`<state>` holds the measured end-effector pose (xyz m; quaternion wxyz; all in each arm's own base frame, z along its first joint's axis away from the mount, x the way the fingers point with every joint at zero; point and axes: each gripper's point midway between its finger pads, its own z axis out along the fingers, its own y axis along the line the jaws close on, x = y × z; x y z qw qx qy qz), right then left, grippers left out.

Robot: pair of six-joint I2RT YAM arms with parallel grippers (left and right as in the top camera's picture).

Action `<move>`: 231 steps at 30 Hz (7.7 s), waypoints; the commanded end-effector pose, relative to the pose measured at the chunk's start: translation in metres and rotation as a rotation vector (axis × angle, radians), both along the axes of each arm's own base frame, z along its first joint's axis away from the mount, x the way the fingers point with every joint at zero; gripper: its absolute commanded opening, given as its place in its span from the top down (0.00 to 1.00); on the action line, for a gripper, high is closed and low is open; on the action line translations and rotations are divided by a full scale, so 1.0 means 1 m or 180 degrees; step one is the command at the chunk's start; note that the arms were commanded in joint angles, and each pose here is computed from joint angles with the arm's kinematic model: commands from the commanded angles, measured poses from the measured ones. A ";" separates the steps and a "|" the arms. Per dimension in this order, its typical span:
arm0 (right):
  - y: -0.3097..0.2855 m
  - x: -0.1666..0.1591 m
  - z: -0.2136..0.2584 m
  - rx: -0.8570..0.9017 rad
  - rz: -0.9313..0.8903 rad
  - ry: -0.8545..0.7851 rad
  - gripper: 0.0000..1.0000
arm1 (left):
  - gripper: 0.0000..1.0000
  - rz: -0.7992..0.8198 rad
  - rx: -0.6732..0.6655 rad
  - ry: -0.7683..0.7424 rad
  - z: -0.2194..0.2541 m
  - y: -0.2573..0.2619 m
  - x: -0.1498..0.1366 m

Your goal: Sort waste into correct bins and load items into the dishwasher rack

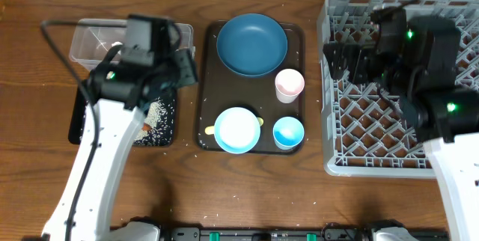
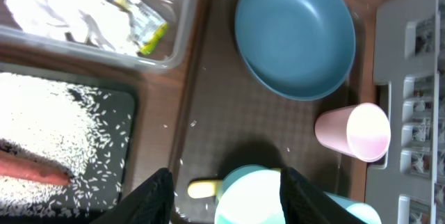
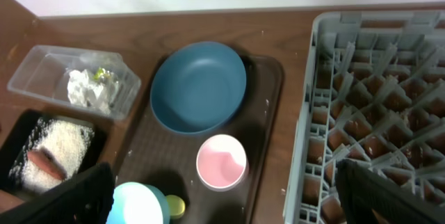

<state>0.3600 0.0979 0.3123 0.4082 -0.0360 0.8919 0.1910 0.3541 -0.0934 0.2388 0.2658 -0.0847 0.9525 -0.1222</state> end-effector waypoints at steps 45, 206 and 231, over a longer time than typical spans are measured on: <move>-0.021 0.043 -0.119 -0.0303 -0.0339 0.1717 0.03 | 0.41 -0.1342 -0.0258 0.0091 -0.109 -0.200 0.077; -0.091 -0.070 -0.116 -0.0767 -0.0729 0.2918 0.45 | 0.67 0.0165 0.0321 0.1094 -0.138 0.000 0.063; -0.072 -0.084 -0.202 -0.1089 -0.0395 0.3767 0.41 | 0.67 0.0162 0.0334 0.1158 -0.139 0.001 0.058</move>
